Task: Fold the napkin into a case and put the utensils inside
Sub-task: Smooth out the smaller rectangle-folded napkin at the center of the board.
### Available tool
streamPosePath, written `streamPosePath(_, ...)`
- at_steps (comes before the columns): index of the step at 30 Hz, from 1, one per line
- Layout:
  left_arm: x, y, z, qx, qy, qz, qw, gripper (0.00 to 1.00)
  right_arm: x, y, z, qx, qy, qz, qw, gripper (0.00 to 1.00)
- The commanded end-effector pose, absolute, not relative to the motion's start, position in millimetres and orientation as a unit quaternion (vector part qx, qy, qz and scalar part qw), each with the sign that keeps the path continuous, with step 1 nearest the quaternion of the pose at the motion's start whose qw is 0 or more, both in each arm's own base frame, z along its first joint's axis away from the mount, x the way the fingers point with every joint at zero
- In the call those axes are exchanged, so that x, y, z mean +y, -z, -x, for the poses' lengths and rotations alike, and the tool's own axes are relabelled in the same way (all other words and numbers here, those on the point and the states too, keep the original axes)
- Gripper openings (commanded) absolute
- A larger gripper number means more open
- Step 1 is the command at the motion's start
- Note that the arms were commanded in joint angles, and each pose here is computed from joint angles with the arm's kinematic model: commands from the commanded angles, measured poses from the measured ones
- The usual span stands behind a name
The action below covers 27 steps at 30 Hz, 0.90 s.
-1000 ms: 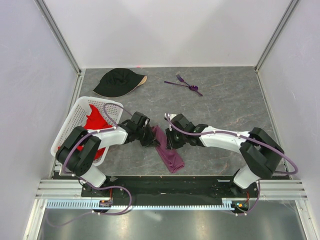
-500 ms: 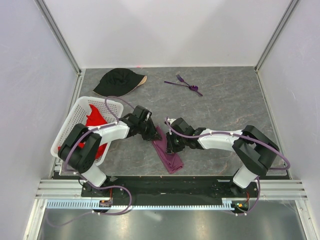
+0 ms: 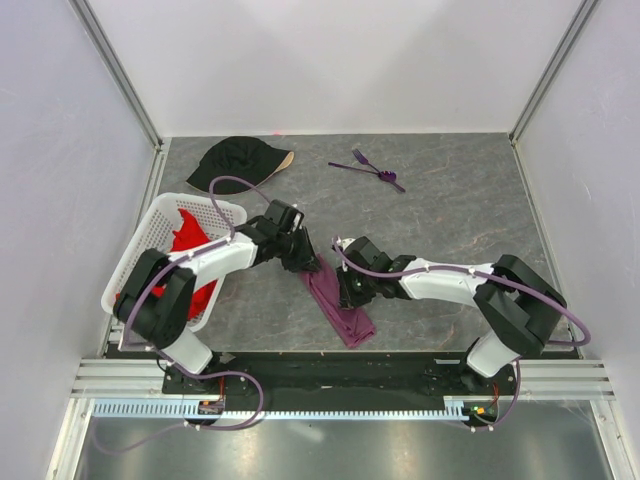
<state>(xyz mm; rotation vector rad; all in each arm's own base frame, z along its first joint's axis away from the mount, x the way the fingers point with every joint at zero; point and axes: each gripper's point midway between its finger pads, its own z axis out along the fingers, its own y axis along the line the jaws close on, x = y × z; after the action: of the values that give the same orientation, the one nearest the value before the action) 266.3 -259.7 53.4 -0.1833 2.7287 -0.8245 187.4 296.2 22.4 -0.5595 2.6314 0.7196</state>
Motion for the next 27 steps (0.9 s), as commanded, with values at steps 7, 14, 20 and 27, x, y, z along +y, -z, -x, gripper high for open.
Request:
streamPosePath(7,-196,-116,-275,0.93,0.245,0.138,0.235,0.26,321,-69,-215,0.909,-0.252,0.253,0.216,0.3)
streamPosePath(14,-139,-108,-261,0.924,0.198,0.208,0.252,0.28,333,-63,-222,0.911,-0.224,0.273,0.211,0.45)
streamPosePath(20,-163,-107,-264,0.923,0.255,0.17,0.232,0.22,344,-68,-249,0.919,-0.21,0.231,0.243,0.25)
streamPosePath(27,-194,-90,-284,0.922,0.3,0.146,0.196,0.12,355,-67,-271,0.92,-0.252,0.171,0.246,0.01)
